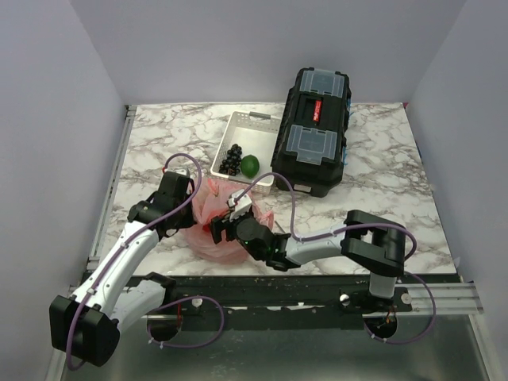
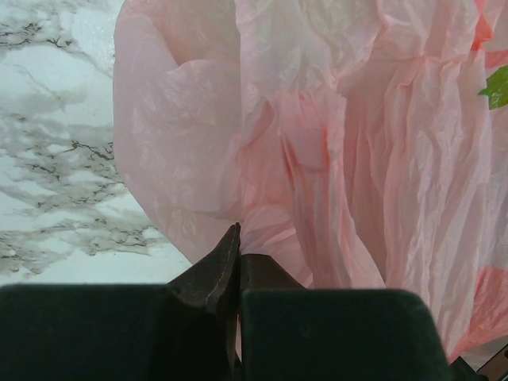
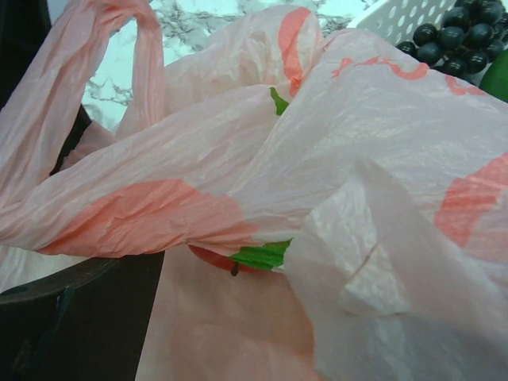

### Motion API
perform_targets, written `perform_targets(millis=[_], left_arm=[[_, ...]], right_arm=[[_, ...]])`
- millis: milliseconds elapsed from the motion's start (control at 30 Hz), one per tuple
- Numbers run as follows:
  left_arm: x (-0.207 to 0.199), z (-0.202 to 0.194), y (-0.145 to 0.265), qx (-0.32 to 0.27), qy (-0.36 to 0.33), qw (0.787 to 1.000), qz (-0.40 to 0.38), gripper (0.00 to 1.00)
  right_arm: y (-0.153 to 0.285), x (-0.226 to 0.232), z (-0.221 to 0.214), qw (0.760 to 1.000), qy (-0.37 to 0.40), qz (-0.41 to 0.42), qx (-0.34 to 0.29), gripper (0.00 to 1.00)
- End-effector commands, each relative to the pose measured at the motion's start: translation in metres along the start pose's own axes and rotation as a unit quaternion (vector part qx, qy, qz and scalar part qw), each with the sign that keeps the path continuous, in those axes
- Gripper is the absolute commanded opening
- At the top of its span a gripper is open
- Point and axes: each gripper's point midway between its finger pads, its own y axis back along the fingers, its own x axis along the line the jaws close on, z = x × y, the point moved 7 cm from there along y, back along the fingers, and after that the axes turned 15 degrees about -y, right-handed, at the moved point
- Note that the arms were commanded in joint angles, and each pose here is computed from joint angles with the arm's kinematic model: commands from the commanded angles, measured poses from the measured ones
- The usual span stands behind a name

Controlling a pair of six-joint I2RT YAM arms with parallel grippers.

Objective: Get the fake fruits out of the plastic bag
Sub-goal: Adjust the plastic bag at the center of the board, then take out the fake fruit from the plastic bag.

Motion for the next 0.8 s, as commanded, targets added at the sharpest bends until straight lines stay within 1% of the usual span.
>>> perform_targets(millis=[0, 167, 300, 400, 500, 667, 767], left_arm=[[-0.006, 0.007, 0.009, -0.015, -0.001, 1.000, -0.020, 0.00], [-0.007, 0.008, 0.009, -0.017, -0.003, 0.999, -0.027, 0.00], [-0.008, 0.008, 0.008, -0.014, -0.004, 0.999, -0.029, 0.00], [-0.008, 0.009, 0.009, -0.012, -0.004, 1.000, -0.028, 0.00], [-0.007, 0.008, 0.009, -0.012, -0.002, 1.000, -0.023, 0.00], [-0.007, 0.008, 0.010, -0.015, -0.002, 1.000, -0.026, 0.00], [-0.008, 0.009, 0.010, -0.014, -0.003, 0.999, -0.028, 0.00]], right_arm=[[-0.006, -0.010, 0.009, 0.998, 0.004, -0.044, -0.042, 0.84], [-0.007, -0.035, 0.012, 0.996, 0.019, -0.078, -0.046, 0.85], [-0.014, -0.021, 0.006, 1.000, 0.031, 0.004, 0.002, 0.85], [-0.021, -0.009, 0.004, 0.999, 0.005, 0.030, 0.010, 0.85], [-0.031, -0.001, -0.003, 0.999, 0.004, 0.046, 0.021, 0.85], [-0.048, -0.008, -0.015, 1.000, 0.021, 0.010, 0.015, 0.85], [-0.054, -0.011, -0.023, 0.999, 0.036, 0.002, 0.019, 0.85]])
